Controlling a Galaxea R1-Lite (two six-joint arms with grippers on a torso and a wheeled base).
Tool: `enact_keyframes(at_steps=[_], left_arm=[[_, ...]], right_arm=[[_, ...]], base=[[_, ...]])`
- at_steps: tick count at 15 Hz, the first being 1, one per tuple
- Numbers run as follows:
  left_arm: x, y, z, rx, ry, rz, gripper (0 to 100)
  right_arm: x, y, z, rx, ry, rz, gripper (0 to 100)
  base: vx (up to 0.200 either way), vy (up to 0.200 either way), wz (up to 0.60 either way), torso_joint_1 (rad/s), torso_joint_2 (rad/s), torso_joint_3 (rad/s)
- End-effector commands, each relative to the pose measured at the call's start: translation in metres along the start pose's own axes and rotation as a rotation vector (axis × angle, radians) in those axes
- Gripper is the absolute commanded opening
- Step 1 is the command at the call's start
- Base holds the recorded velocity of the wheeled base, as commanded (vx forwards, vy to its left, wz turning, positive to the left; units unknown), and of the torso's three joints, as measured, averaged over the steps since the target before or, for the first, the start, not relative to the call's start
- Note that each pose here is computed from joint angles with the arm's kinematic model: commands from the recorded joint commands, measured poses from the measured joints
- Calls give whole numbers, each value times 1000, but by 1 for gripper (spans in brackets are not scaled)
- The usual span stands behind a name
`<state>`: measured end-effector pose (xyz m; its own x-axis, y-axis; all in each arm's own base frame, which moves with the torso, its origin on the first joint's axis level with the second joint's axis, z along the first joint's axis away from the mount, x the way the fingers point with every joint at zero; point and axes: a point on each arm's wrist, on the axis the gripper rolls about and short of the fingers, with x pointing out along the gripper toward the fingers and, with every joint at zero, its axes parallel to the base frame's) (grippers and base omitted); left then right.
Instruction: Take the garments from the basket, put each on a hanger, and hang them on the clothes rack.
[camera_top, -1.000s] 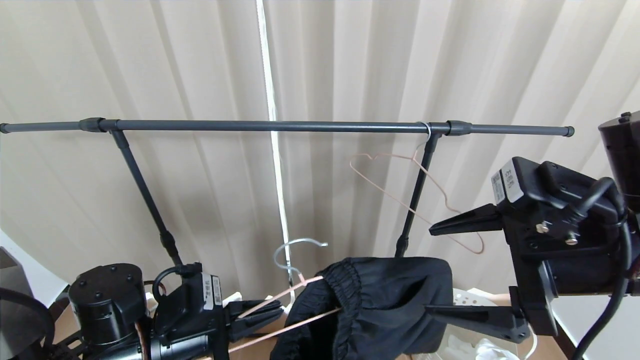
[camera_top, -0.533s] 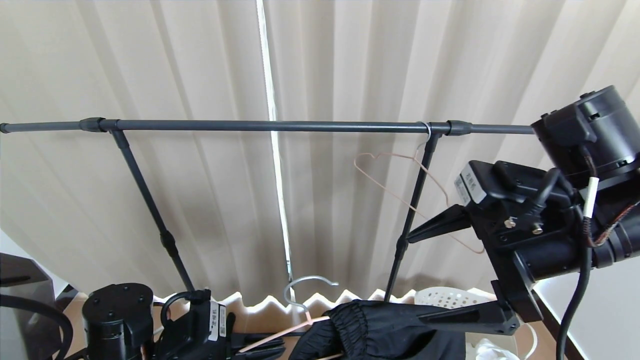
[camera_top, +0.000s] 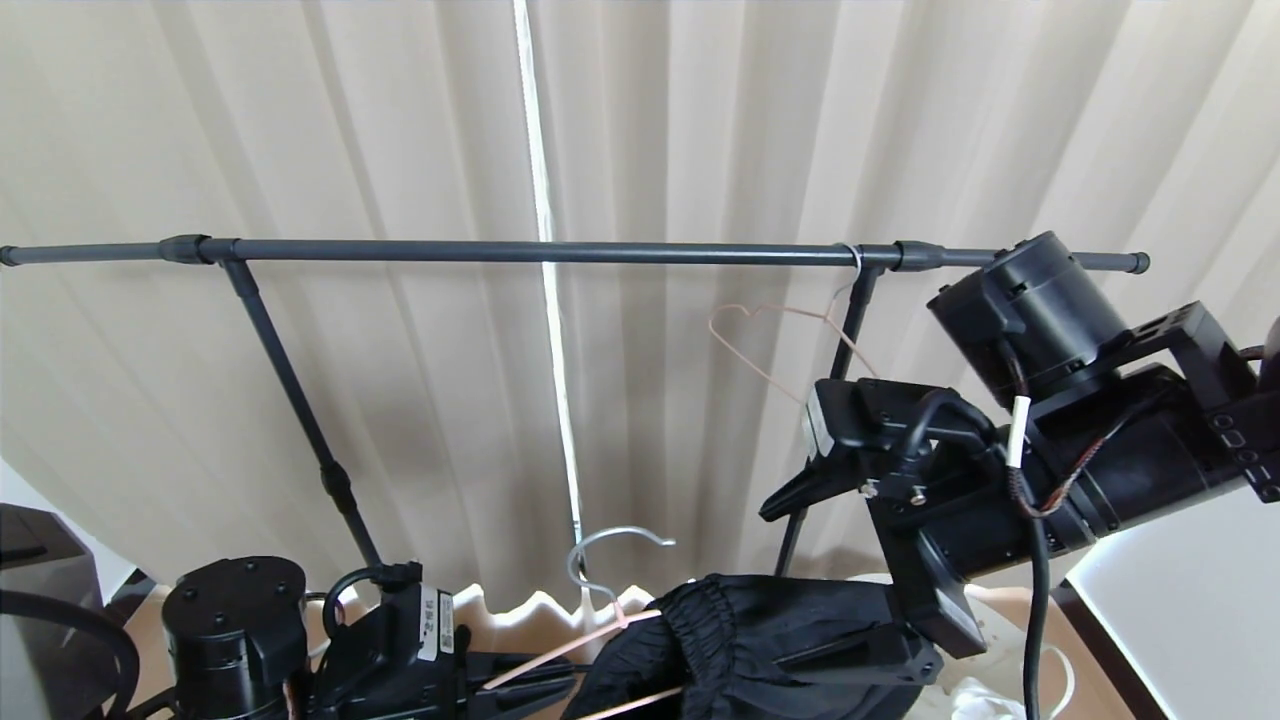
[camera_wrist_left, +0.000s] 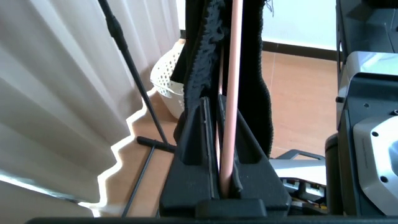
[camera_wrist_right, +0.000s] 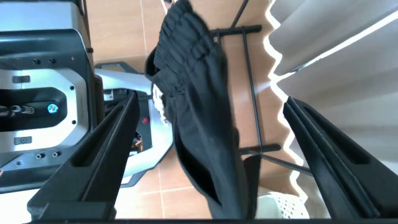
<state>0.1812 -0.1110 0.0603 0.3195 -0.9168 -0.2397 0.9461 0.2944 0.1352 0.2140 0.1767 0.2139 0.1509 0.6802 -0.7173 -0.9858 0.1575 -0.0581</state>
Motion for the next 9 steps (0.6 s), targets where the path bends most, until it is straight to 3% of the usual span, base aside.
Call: enact_keyframes(at_steps=[1,9], left_arm=[[0,1,5,15,-18,7,0],[1,-1,8,26,-31,-5,0]], right_arm=[[16,-1,0,0,33,27,100],[40,-10,6,0,60,52,100]], base=[[0,0,0,0,0,0],[0,0,0,0,0,0]])
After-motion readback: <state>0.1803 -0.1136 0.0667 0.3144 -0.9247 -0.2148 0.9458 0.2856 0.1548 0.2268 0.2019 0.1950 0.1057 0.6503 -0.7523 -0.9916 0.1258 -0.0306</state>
